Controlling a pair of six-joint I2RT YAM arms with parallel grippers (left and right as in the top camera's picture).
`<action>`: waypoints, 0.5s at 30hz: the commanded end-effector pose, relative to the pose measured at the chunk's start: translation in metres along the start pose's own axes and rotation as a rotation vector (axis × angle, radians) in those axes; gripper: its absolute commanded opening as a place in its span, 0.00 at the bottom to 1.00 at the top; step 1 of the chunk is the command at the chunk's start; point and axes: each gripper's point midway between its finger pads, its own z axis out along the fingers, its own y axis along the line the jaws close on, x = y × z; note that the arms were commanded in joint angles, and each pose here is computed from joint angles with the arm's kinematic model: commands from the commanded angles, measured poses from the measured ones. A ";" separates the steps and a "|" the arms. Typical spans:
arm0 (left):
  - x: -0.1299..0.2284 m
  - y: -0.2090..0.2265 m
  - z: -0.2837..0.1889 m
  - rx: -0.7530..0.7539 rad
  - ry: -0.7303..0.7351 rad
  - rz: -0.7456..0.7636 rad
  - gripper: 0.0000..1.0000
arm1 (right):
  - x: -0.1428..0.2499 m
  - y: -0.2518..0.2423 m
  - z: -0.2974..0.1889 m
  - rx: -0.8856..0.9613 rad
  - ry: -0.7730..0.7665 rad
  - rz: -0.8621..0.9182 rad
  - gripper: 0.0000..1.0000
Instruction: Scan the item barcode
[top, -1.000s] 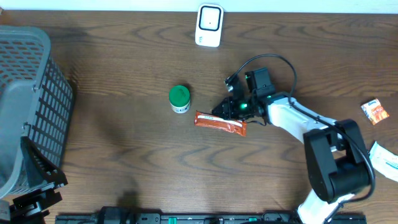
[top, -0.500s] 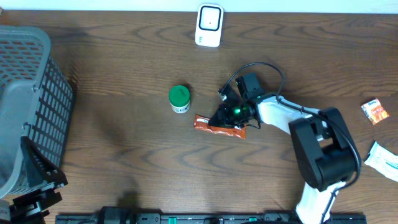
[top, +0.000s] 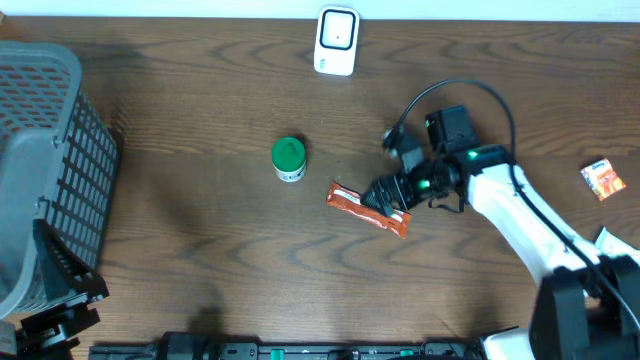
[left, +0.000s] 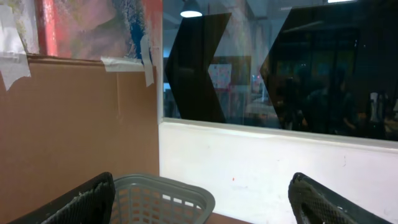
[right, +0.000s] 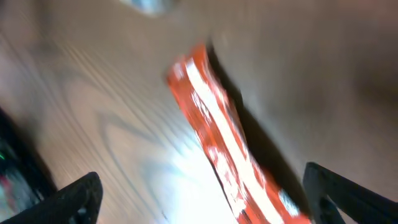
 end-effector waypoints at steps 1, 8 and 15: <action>0.003 -0.002 0.003 0.000 0.010 0.004 0.89 | 0.022 -0.015 0.013 0.038 0.105 -0.132 0.92; 0.003 -0.002 0.003 0.000 0.009 0.004 0.89 | 0.045 -0.033 0.040 0.049 0.224 -0.106 0.89; 0.002 -0.002 0.003 0.000 0.009 0.004 0.89 | 0.072 -0.037 0.072 0.035 0.348 -0.094 0.81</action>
